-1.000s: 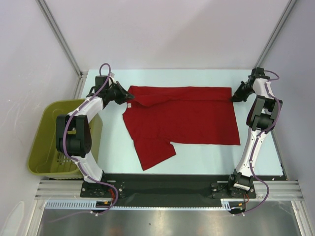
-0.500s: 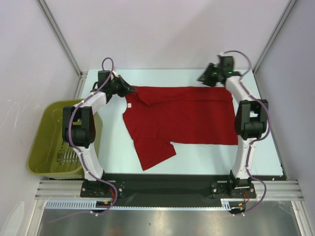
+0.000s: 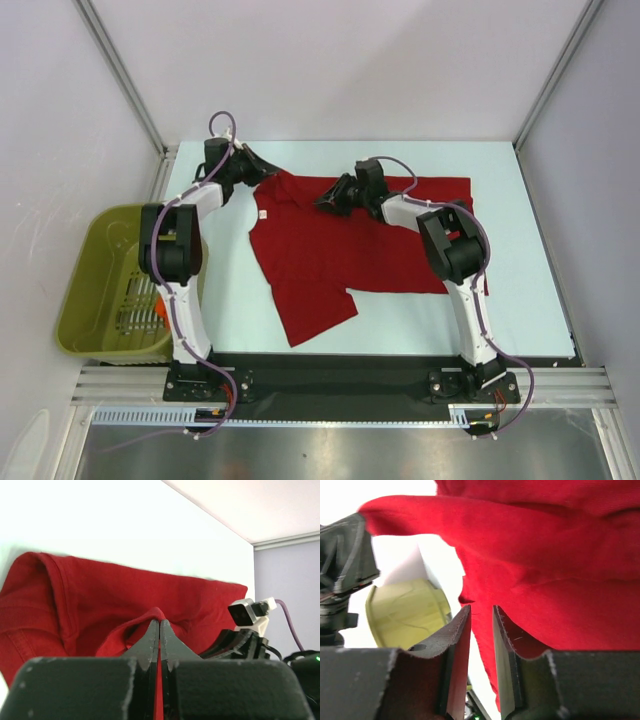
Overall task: Fold and stack the t-shirts
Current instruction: Fold the tshirt
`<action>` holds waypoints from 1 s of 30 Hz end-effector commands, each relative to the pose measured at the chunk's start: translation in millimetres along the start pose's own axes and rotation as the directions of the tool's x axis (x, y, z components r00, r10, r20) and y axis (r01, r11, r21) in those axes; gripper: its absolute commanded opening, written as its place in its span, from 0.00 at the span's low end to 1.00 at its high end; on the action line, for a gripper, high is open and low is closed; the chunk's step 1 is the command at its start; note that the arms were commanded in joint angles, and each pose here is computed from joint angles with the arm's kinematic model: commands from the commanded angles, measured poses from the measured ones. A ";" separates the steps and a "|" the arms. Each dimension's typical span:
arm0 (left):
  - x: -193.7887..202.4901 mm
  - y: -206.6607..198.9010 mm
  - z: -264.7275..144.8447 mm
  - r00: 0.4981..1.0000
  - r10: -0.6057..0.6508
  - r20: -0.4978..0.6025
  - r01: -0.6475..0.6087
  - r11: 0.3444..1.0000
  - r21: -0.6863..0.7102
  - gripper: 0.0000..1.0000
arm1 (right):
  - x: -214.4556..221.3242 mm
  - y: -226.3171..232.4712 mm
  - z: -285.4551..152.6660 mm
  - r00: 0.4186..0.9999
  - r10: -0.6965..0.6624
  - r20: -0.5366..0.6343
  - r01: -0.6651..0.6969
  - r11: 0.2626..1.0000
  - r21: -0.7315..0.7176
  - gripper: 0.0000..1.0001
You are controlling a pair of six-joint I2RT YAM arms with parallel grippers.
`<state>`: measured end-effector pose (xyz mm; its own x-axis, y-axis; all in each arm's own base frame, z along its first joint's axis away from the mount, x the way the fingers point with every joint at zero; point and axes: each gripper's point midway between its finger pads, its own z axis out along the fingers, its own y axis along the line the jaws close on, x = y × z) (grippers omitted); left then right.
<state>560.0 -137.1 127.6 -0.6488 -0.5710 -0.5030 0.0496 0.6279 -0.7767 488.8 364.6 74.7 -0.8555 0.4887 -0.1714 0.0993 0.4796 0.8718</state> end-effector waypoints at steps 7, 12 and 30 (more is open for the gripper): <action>-17.6 -10.0 7.0 0.999 0.015 0.045 -0.017 0.999 0.047 0.00 | 3.3 15.2 7.3 0.998 0.053 0.038 -0.051 0.997 -0.053 0.30; -16.8 -10.6 6.4 0.999 0.024 0.039 -0.026 0.998 0.049 0.00 | 6.4 3.9 8.5 0.995 0.096 0.043 -0.095 0.995 -0.009 0.33; -17.0 -13.4 5.7 0.999 0.018 0.034 -0.019 0.998 0.056 0.00 | 22.0 -19.6 29.0 0.981 0.195 0.023 -0.196 0.979 0.053 0.33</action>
<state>562.6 -137.8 116.7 -0.6553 -0.5753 -0.4895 0.0379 0.6222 -0.7820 476.6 382.3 38.2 -0.8189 0.5739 -0.0128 0.2849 0.4257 0.8589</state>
